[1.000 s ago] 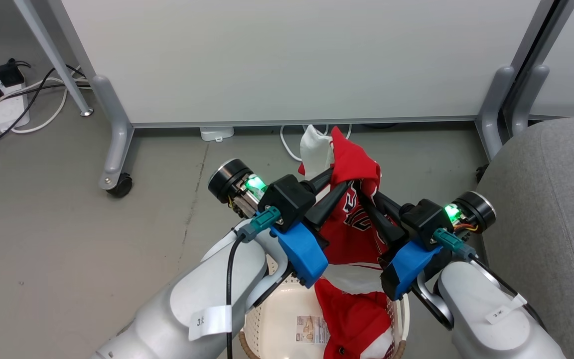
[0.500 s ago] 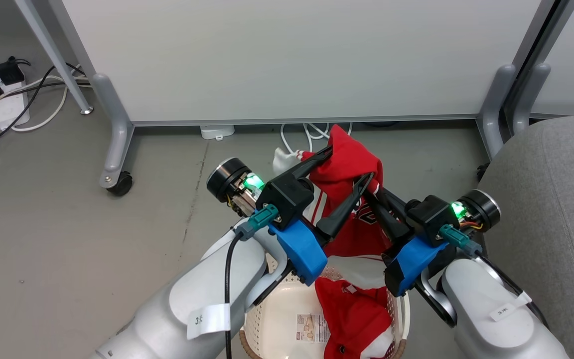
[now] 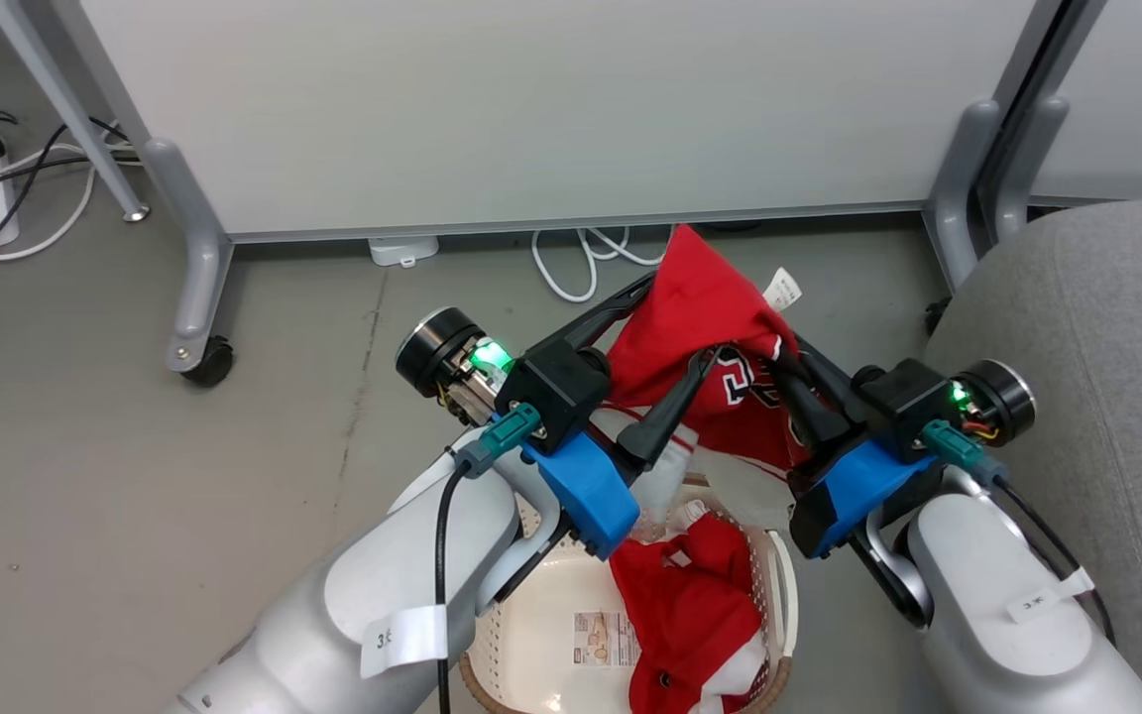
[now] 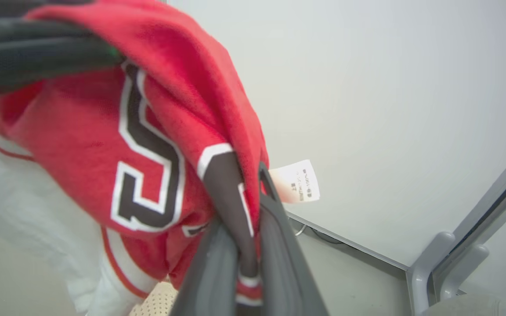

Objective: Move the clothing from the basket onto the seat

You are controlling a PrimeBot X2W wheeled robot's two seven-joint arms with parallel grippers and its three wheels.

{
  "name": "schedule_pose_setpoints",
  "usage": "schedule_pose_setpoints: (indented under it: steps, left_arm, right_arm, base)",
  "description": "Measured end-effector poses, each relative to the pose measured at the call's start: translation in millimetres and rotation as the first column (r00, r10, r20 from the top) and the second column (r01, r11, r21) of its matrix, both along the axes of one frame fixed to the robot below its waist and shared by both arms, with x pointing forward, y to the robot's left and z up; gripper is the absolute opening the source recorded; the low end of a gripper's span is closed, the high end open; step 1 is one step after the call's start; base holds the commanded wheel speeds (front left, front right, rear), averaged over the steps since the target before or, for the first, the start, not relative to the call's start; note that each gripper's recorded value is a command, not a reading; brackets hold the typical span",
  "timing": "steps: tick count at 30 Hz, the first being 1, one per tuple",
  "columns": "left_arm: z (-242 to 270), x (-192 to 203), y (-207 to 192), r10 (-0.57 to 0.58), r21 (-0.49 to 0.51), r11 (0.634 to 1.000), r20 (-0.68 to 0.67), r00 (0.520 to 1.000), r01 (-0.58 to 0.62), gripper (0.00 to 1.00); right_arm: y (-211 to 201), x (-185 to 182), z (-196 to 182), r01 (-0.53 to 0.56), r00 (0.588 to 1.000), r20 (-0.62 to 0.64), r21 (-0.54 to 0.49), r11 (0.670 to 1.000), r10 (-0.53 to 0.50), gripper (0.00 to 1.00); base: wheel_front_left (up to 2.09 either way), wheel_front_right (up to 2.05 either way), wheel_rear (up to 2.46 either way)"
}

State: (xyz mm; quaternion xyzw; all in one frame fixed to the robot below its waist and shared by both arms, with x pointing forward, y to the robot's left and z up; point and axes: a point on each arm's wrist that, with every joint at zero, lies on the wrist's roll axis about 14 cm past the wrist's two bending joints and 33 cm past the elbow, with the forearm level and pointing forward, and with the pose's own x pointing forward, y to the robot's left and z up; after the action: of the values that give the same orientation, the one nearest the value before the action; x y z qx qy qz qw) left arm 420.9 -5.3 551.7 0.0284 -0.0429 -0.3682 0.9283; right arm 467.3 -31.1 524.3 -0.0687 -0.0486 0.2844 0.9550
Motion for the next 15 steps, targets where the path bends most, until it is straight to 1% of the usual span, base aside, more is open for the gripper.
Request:
schedule_pose_setpoints:
  steps: [7,15]
  left_arm:
    - [-9.6,0.1,-13.3,-0.038,-0.001,0.999,-0.022,0.999,0.038,1.0]
    - [-15.6,-1.9,-36.0,-0.102,-0.014,0.995,-0.036,0.994,0.102,1.0]
  right_arm:
    - [-37.2,5.4,-1.2,0.11,0.994,-0.011,0.032,0.993,-0.11,0.0]
    - [-81.4,1.6,-3.8,0.236,0.972,-0.021,0.055,0.97,-0.235,0.0]
  base:
    - [0.0,0.0,0.0]
    - [0.0,0.0,0.0]
